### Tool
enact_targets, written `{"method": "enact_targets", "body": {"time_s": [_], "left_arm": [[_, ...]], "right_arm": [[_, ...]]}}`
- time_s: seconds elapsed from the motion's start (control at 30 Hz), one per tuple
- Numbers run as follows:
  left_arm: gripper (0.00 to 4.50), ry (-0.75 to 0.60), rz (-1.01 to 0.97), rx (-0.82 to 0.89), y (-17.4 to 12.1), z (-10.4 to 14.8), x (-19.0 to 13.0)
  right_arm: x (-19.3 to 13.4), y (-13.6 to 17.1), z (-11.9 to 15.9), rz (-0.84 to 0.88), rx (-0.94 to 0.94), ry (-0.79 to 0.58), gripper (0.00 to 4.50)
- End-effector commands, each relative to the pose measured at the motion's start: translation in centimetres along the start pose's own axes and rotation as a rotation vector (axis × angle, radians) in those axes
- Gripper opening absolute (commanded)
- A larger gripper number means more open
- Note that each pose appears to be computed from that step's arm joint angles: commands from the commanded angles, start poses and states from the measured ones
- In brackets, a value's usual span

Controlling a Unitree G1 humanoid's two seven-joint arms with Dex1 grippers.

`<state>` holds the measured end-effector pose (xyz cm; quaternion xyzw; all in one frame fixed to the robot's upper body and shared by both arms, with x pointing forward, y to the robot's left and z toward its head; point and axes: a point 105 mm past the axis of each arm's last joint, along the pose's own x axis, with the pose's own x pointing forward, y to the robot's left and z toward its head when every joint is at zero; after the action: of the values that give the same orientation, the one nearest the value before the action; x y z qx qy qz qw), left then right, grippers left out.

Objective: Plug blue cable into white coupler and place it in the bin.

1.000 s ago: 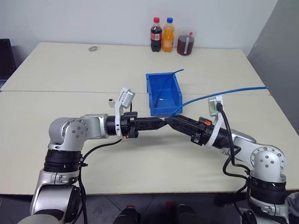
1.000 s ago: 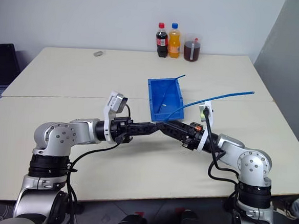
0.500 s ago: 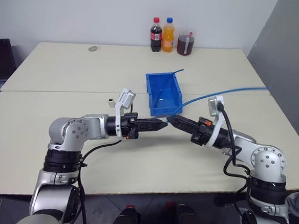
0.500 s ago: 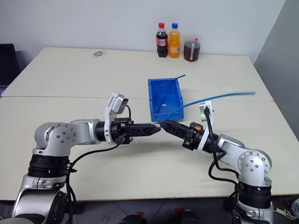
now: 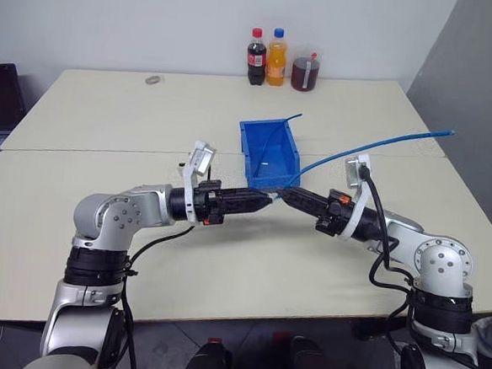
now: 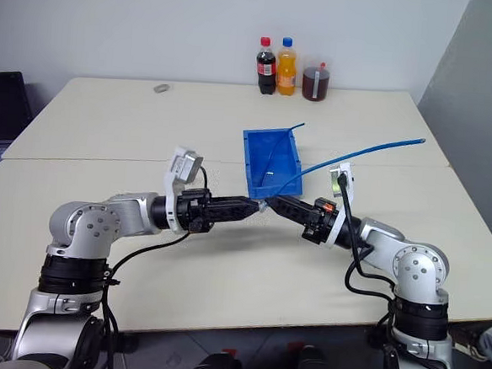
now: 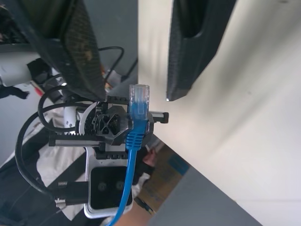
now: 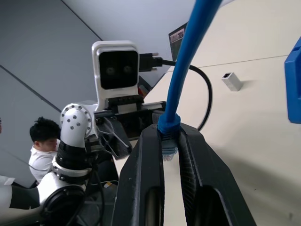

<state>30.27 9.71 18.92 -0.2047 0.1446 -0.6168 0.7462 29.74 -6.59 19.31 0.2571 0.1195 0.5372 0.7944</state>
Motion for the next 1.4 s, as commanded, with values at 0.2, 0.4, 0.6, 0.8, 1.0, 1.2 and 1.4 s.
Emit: {"method": "enact_targets", "body": {"time_s": [0.2,0.4,0.6,0.8,1.0,1.2,1.4], "left_arm": [[4.01,0.005,0.481,0.420,3.8,2.1,-4.7],[4.48,-0.014,1.000,0.600,8.2,2.1,-8.9],[4.48,-0.012,1.237,0.602,10.3,0.7,-11.1],[4.48,-0.014,1.339,0.564,13.2,0.2,-11.6],[4.48,-0.088,1.310,0.472,15.2,0.6,-10.0],[4.48,-0.126,1.316,0.403,16.6,1.1,-8.9],[4.48,-0.118,1.355,0.385,17.4,0.9,-9.0]], "right_arm": [[-0.6,-0.2,1.7,-0.047,-0.099,-0.040,0.18],[-0.9,-0.2,1.6,-0.063,-0.112,-0.042,0.18],[-0.6,-0.1,1.8,-0.058,-0.122,-0.039,0.18],[-0.4,-0.3,1.9,-0.062,-0.134,-0.032,0.18],[-0.6,-0.4,2.1,-0.075,-0.148,-0.034,0.18],[-0.7,-0.4,2.3,-0.081,-0.162,-0.032,0.18],[-1.0,-0.5,2.6,-0.093,-0.172,-0.038,0.18]]}}
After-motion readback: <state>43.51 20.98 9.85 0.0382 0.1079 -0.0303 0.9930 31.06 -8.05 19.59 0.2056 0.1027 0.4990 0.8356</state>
